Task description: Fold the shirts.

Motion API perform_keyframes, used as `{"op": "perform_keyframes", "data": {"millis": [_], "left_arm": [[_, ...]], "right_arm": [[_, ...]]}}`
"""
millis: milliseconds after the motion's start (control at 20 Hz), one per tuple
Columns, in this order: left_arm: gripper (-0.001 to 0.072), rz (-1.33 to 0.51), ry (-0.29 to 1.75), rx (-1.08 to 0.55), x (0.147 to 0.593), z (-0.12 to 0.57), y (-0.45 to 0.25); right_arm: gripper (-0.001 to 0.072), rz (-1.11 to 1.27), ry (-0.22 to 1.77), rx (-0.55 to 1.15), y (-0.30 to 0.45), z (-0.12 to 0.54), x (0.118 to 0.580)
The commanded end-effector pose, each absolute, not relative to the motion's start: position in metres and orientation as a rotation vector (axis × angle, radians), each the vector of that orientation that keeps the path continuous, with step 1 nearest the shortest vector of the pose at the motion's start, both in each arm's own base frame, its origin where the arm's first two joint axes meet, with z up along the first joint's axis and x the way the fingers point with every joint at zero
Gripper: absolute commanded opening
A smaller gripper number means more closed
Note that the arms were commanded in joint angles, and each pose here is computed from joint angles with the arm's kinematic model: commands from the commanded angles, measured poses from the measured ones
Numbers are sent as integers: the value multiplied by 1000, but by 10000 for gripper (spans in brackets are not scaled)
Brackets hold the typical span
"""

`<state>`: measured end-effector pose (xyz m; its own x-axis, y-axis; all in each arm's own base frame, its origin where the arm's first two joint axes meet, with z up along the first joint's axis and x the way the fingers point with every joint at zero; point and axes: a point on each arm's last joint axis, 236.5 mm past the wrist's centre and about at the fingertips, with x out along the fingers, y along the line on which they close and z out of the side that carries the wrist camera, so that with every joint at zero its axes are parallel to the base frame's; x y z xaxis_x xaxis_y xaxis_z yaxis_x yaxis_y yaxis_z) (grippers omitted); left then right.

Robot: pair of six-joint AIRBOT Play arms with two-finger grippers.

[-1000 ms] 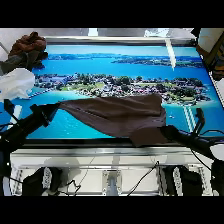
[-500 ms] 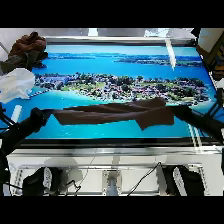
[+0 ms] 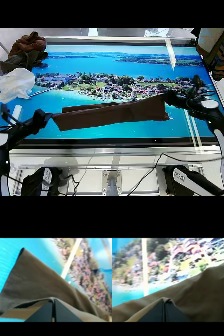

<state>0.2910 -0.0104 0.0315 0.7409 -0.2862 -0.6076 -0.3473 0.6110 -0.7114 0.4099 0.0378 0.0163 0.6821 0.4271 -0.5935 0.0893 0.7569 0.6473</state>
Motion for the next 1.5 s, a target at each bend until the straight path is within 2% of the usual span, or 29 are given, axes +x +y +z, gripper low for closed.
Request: {"op": "perform_keyframes", "data": {"millis": [0,350,600,650,700,750,800,850,1050,1250,1300,1350,1450], "left_arm": [[9,45,828,-900,308,1,-20],[9,105,925,-834,339,-73,-47],[12,109,913,-831,346,-71,-45],[13,101,892,-829,353,-62,-44],[49,91,864,-826,363,-51,-43],[165,78,830,-823,373,-37,-42],[259,66,788,-818,386,-20,-40],[296,55,749,-814,396,-4,-38],[297,11,647,-803,423,45,-37],[299,-57,752,-802,409,38,-58],[388,-92,809,-779,400,32,-67],[509,-123,871,-753,388,24,-75],[508,-153,964,-711,370,12,-82]], "right_arm": [[27,151,869,652,38,-34,427],[27,65,924,615,22,-83,432],[30,66,927,604,22,-83,431],[67,69,930,605,22,-84,431],[149,71,932,608,23,-83,430],[204,74,931,621,25,-82,430],[213,75,929,635,26,-81,431],[214,74,926,645,27,-80,432],[213,89,930,665,32,-78,430],[214,121,899,643,35,-59,431],[214,129,883,631,35,-51,431],[215,138,865,616,35,-41,431],[215,153,815,556,32,-17,430]]}}
